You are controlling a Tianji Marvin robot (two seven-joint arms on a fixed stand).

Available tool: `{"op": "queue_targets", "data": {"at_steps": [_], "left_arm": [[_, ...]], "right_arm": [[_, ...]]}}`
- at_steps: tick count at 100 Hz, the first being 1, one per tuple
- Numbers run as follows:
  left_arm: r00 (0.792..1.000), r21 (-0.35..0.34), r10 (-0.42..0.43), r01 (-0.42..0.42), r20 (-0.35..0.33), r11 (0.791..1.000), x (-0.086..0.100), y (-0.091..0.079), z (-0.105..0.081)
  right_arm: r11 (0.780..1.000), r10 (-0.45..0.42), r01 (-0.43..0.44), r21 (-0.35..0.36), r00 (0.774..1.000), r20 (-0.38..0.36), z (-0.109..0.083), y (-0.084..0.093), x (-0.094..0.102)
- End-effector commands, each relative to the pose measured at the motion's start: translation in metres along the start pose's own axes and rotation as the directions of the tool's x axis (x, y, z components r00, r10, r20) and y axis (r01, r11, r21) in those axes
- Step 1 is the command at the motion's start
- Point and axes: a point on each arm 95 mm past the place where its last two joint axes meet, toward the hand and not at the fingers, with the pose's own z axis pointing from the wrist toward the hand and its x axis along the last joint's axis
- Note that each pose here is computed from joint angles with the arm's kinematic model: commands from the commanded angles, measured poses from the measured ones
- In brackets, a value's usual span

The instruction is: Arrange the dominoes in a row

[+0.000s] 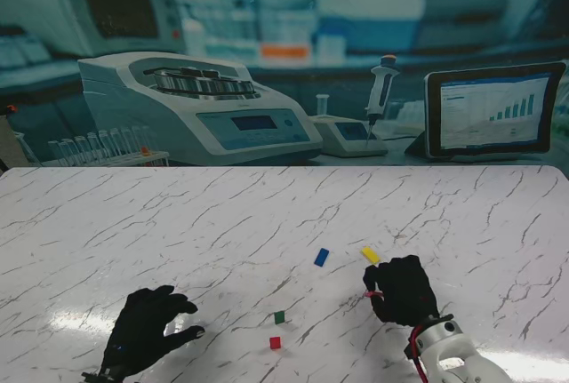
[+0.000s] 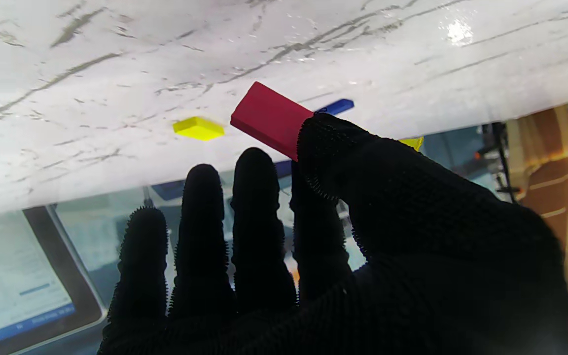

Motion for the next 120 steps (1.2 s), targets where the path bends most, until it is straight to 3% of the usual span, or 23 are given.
{"op": "queue_targets", "data": {"at_steps": [1,60,120], "left_arm": [[1.000,-0.014,-0.017,0.017,-0.015,1.000,0.004,0.002,-0.002],[1.000,-0.026,-0.007,0.006,-0.027,1.000,0.004,0.001,-0.003],[0.999,-0.062,-0.014,0.012,-0.044,0.998,0.005,-0.002,-0.004]], "right_arm": [[1.000,0.020,-0.020,-0.013,1.000,-0.015,0.000,-0.001,0.009],[0.995,0.072,-0.077,-0.058,0.994,-0.083,0.014,-0.007,0.043],[0.993,0.105,-0.112,-0.038,0.983,-0.151,0.048,-0.012,0.089]]}}
